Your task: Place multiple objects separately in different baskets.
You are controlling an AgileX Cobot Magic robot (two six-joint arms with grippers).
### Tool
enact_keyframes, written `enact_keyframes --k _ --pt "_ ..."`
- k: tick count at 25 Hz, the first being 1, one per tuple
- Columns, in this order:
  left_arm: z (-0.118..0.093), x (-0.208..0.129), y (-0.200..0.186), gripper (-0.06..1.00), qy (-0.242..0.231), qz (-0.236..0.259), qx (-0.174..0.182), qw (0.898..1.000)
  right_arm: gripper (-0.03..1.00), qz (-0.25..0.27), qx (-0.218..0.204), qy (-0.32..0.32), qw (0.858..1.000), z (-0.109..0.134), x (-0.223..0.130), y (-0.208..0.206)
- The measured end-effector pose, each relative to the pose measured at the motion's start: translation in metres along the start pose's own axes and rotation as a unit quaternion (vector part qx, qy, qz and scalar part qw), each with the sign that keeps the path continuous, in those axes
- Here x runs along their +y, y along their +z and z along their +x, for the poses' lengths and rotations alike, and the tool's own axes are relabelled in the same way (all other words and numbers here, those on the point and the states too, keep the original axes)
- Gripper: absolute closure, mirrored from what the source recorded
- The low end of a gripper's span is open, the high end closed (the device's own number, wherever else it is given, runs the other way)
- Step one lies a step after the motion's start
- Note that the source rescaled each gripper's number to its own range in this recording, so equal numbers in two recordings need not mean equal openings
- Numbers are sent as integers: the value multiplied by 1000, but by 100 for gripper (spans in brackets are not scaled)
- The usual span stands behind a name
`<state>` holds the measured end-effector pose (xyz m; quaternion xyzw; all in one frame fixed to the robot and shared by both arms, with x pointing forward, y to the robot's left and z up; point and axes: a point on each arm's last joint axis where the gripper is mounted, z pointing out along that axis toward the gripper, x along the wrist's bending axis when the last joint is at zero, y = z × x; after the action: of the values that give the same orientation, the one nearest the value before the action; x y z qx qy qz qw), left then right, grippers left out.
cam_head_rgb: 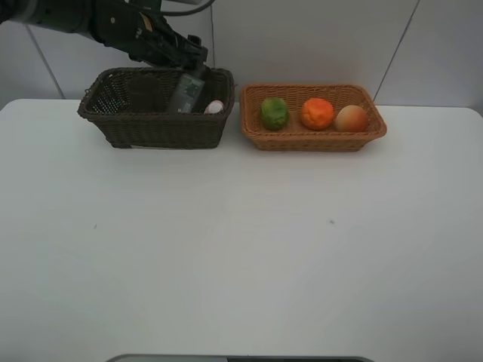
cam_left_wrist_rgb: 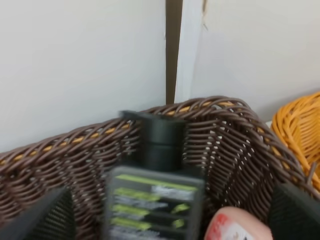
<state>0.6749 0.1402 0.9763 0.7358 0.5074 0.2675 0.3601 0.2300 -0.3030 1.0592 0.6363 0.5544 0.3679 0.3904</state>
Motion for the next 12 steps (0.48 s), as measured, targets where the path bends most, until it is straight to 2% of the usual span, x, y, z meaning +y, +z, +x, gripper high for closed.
enact_keyframes --k 5,9,12 --pt "10 6 -32 -5 -15 33 16 999 7 0 0 0 1000 0 0 0" --pt "39 -3 -75 -5 -46 39 43 997 7 0 0 0 1000 0 0 0" --pt "65 -20 -117 -5 -86 42 71 993 7 0 0 0 1000 0 0 0"
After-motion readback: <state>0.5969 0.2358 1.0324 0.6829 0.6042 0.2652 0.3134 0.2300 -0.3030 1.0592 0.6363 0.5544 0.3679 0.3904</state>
